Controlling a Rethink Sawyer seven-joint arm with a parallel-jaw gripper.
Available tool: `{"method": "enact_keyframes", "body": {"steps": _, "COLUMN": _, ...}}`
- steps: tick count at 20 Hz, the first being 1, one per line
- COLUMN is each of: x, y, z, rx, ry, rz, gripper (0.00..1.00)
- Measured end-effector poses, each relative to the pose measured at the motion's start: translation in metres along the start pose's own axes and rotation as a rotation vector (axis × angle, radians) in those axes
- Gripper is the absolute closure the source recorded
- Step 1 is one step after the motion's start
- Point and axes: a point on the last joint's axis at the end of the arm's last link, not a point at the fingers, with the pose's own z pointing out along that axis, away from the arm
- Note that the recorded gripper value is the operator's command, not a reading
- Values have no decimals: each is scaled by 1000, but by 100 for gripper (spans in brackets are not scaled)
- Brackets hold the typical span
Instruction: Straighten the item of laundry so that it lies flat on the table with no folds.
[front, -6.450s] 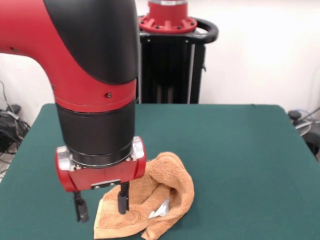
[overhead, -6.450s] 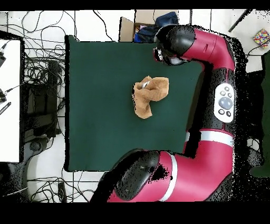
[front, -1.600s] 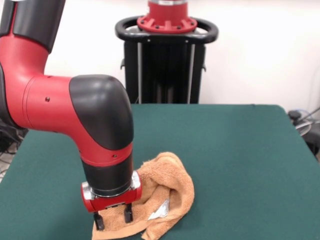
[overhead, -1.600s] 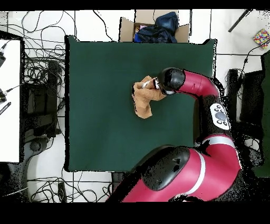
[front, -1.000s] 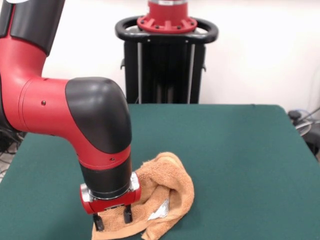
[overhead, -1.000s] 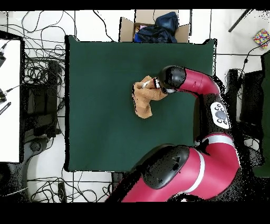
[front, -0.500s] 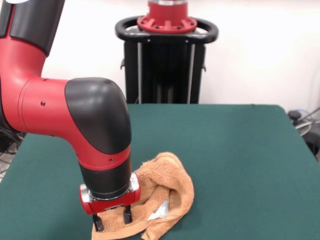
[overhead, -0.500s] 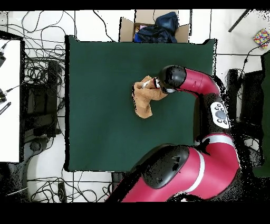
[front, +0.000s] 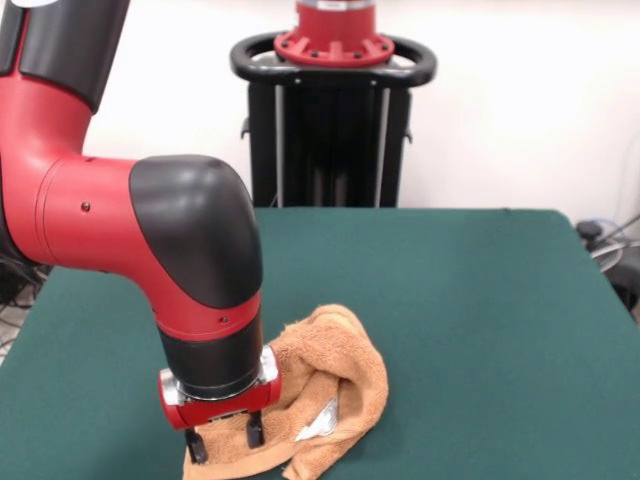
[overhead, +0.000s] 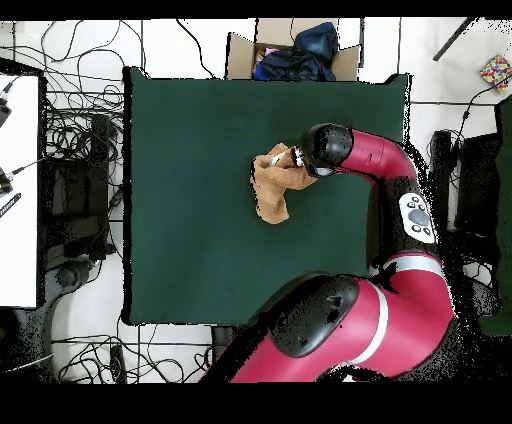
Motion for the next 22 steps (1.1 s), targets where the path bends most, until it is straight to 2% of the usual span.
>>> {"method": "enact_keyframes", "body": {"steps": 7, "x": 0, "y": 0, "z": 0, "rx": 0, "ry": 0, "rz": 0, "gripper": 0}}
{"method": "enact_keyframes", "body": {"steps": 8, "x": 0, "y": -2, "z": 0, "rx": 3, "ry": -3, "rz": 1, "gripper": 100}}
{"method": "enact_keyframes", "body": {"steps": 22, "x": -3, "y": -6, "z": -1, "rx": 11, "ry": -9, "rz": 4, "gripper": 100}}
